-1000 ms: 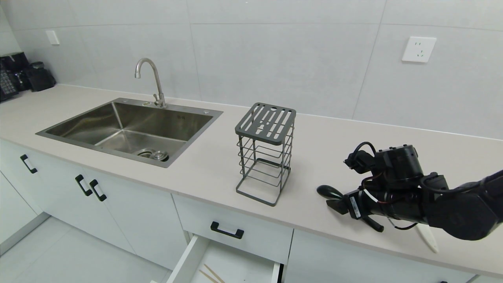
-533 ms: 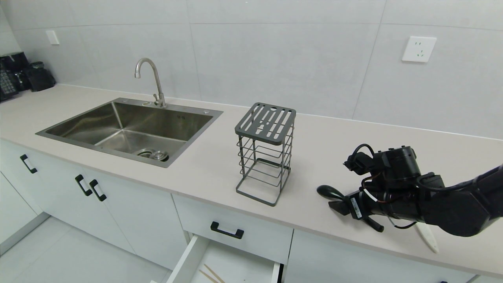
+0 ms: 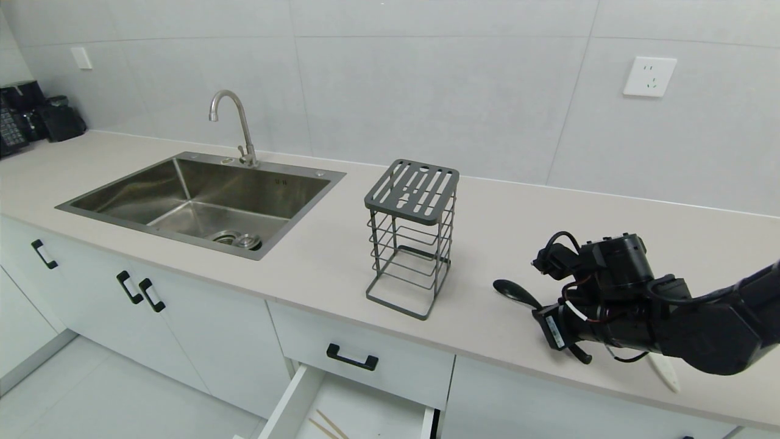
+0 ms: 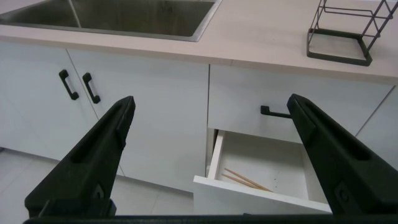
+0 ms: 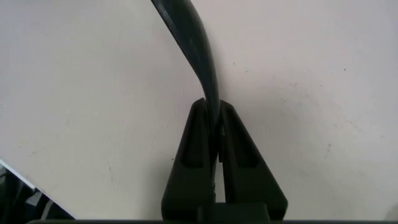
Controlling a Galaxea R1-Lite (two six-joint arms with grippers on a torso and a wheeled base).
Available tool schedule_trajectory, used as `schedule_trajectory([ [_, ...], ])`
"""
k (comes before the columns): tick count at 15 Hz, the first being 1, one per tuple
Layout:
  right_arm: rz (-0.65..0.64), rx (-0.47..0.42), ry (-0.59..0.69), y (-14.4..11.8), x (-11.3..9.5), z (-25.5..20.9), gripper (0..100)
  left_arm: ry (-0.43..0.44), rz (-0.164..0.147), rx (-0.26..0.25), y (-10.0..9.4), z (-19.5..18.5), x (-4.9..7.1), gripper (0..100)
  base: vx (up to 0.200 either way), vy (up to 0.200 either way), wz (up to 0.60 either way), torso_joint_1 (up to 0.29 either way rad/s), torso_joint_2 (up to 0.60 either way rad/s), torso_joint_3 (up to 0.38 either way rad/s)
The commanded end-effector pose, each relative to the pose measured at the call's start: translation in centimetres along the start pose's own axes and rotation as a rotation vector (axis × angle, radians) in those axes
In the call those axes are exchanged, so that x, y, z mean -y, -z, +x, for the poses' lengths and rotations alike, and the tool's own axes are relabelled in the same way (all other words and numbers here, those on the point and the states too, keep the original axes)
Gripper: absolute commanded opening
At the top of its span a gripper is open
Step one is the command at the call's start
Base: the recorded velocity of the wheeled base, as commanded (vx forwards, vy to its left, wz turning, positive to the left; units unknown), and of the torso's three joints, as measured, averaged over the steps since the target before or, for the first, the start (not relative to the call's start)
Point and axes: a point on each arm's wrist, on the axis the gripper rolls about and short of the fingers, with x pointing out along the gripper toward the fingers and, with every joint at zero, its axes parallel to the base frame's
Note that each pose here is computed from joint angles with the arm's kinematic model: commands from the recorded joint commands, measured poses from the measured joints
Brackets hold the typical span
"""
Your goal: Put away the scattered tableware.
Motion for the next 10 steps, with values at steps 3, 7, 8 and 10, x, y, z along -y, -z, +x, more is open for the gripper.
schedule_trajectory([
  [3,-0.038,0.010,-0.021,-0.1,-0.1,-0.4,0,0.000,0.000,-0.001,0.0,0.0,0.0,100,0.000,0.000,0.00,0.000,0.00,0.000],
  [7,-0.070,0.053,-0.045,-0.4,-0.1,-1.4,0,0.000,0.000,-0.001,0.0,0.0,0.0,100,0.000,0.000,0.00,0.000,0.00,0.000],
  [8,-0.072,0.055,-0.046,-0.1,-0.1,-2.0,0,0.000,0.000,-0.001,0.0,0.0,0.0,100,0.000,0.000,0.00,0.000,0.00,0.000],
  [10,-0.103,0.068,-0.080,0.2,-0.2,-3.0,0,0.000,0.000,-0.001,0.0,0.0,0.0,100,0.000,0.000,0.00,0.000,0.00,0.000],
])
